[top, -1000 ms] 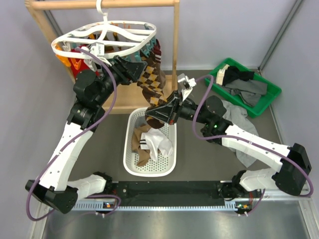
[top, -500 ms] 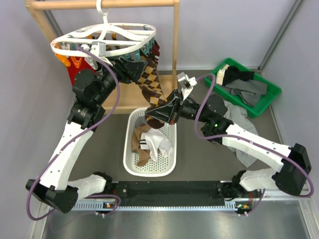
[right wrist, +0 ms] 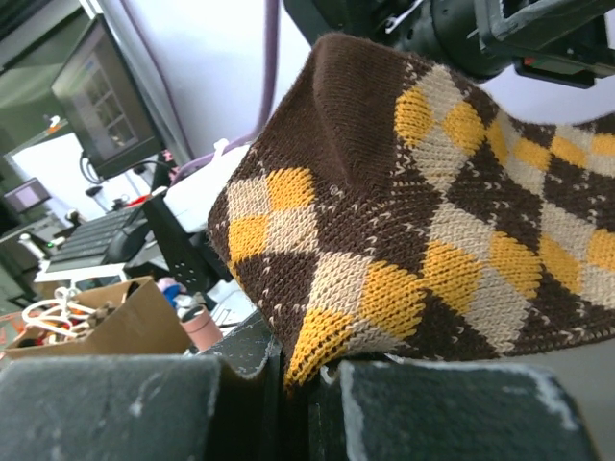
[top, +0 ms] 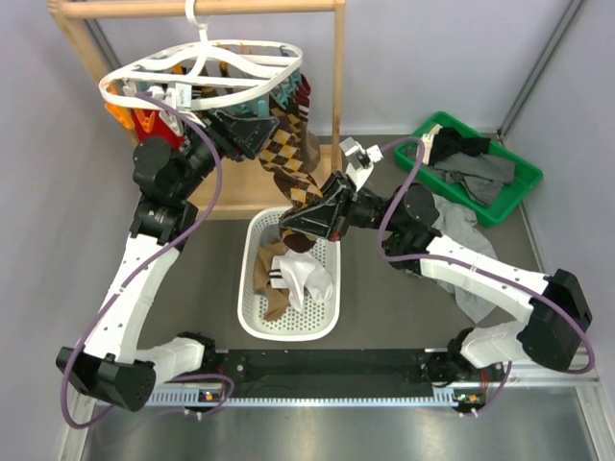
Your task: Remove the socks clipped to the hanger
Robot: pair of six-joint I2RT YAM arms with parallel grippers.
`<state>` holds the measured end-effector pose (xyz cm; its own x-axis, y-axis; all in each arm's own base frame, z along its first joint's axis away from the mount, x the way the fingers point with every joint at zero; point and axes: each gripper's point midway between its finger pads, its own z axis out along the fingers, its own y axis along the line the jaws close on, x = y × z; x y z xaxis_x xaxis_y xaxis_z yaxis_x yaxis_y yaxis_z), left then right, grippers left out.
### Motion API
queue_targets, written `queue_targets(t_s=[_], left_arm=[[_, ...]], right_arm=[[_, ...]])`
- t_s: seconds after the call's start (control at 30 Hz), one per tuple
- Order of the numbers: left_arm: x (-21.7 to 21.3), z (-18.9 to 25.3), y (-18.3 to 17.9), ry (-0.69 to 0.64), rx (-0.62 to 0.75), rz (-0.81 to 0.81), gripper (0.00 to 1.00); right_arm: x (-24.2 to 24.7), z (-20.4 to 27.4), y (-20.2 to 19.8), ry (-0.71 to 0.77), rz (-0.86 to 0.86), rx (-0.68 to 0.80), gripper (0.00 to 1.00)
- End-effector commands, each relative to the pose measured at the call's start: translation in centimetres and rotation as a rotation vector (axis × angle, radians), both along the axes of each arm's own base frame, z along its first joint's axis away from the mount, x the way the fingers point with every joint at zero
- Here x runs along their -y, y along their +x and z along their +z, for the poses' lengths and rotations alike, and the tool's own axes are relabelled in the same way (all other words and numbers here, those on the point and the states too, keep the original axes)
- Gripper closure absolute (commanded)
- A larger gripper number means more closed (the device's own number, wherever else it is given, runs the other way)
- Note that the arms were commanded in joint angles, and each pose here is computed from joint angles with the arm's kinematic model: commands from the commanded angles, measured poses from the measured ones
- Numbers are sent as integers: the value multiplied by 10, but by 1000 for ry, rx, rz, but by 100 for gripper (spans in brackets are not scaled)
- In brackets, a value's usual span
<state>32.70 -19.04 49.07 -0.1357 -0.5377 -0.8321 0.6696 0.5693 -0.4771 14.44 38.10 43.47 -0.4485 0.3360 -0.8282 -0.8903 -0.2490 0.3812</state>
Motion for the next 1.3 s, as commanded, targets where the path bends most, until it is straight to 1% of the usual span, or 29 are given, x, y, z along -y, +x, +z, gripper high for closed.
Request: queue_targets(t_s=[0.0, 0.47, 0.8, 0.9, 1.0, 1.07, 1.17, 1.27], left_arm=[[-2, 24, -12, -95, 48, -72, 29], [-4, 28, -10, -200, 29, -121, 30], [-4, 27, -2, -284, -39, -140, 34], [-5, 27, 1, -295, -63, -127, 41], [-5, 28, 3, -300, -73, -127, 44], [-5, 26, 6, -302, -92, -116, 44], [-8, 26, 8, -309, -107, -100, 37], [-11, 25, 12, -318, -132, -71, 36]], right_arm=[[10, 26, -13, 83, 62, 65, 100], [9, 27, -18, 76, 95, 69, 100], [8, 25, -17, 69, 100, 64, 100], [8, 25, -17, 67, 104, 64, 100], [7, 24, -16, 61, 101, 65, 100], [7, 24, -17, 58, 104, 64, 100], [5, 21, -16, 51, 107, 58, 100], [5, 20, -16, 48, 107, 57, 100]])
